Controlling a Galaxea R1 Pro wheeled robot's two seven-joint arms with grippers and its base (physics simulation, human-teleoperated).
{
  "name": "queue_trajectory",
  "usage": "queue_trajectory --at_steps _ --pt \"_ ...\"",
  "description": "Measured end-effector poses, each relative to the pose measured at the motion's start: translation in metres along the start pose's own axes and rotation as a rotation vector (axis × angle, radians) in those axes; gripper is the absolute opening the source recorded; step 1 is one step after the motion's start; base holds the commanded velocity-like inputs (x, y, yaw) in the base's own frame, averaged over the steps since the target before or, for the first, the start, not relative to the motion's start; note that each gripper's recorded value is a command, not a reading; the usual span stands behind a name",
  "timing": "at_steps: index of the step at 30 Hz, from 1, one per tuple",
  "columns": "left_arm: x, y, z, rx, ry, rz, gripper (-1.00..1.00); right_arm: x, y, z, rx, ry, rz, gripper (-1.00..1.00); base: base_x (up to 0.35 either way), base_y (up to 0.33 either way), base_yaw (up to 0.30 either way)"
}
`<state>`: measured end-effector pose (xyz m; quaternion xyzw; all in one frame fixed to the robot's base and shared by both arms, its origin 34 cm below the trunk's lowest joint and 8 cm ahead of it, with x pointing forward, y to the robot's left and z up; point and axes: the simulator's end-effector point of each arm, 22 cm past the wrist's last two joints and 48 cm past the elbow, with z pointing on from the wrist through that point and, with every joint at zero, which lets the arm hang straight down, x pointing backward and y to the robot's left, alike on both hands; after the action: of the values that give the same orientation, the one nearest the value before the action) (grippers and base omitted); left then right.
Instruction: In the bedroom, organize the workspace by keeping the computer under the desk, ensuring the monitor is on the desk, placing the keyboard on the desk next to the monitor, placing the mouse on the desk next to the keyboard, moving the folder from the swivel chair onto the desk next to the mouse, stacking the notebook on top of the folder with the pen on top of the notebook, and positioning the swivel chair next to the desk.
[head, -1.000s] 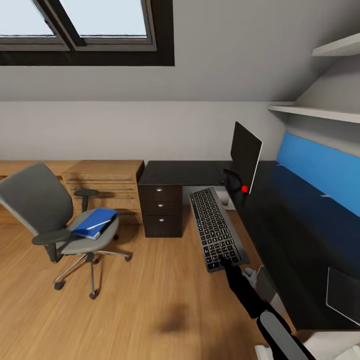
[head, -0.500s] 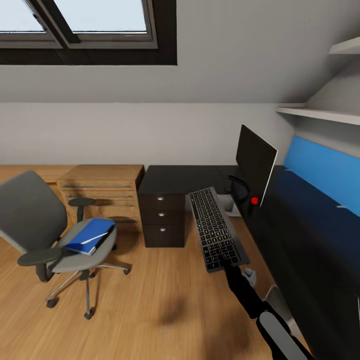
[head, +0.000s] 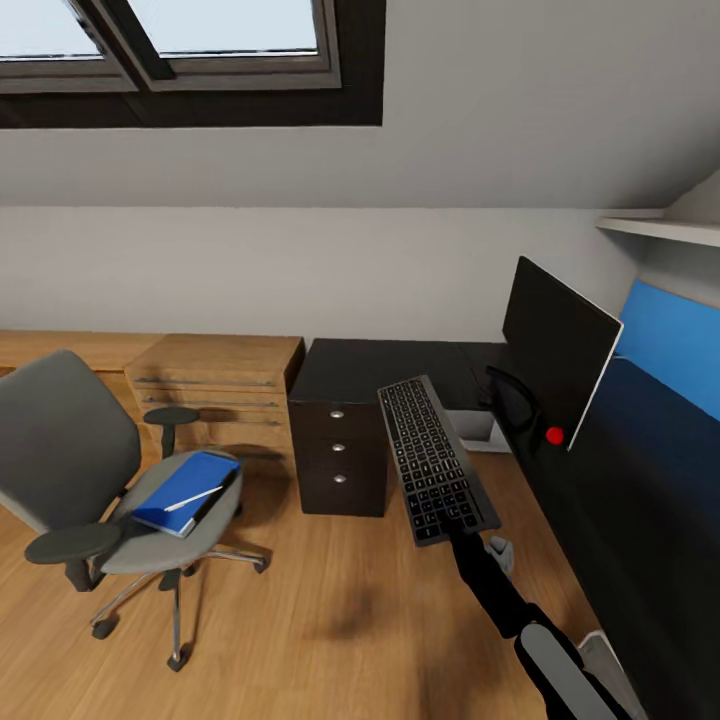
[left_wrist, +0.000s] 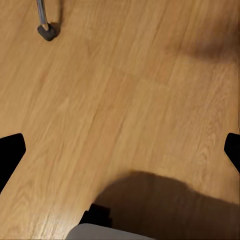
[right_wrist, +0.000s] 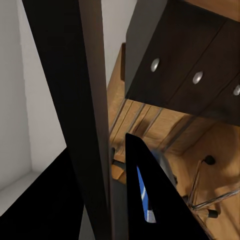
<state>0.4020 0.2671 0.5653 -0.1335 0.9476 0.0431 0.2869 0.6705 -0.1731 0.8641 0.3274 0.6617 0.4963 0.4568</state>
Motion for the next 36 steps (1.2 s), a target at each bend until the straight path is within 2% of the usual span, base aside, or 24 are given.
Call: queue_trajectory --at_steps 26,28,32,36 --pt "-0.001 -0.002 0.0 0.009 -0.005 0.003 1.0 0.0 0.0 0.0 0.0 0.001 0.004 -1.0 0.331 0.0 0.0" --pt "-0.008 -0.003 0.0 0.011 -0.031 -0.001 1.0 0.0 0.0 0.0 0.0 0.0 0.006 -1.0 0.311 0.0 0.0" --pt "-0.04 -0.006 -0.004 0.021 -0.178 -0.031 1.0 0.0 -0.001 0.0 0.005 -0.001 0.019 -1.0 0.247 0.0 0.0" --pt "-0.052 -0.013 -0.006 0.046 -0.224 -0.039 1.0 -0.006 0.001 0.001 0.0 -0.024 0.08 -1.0 0.08 0.0 0.0"
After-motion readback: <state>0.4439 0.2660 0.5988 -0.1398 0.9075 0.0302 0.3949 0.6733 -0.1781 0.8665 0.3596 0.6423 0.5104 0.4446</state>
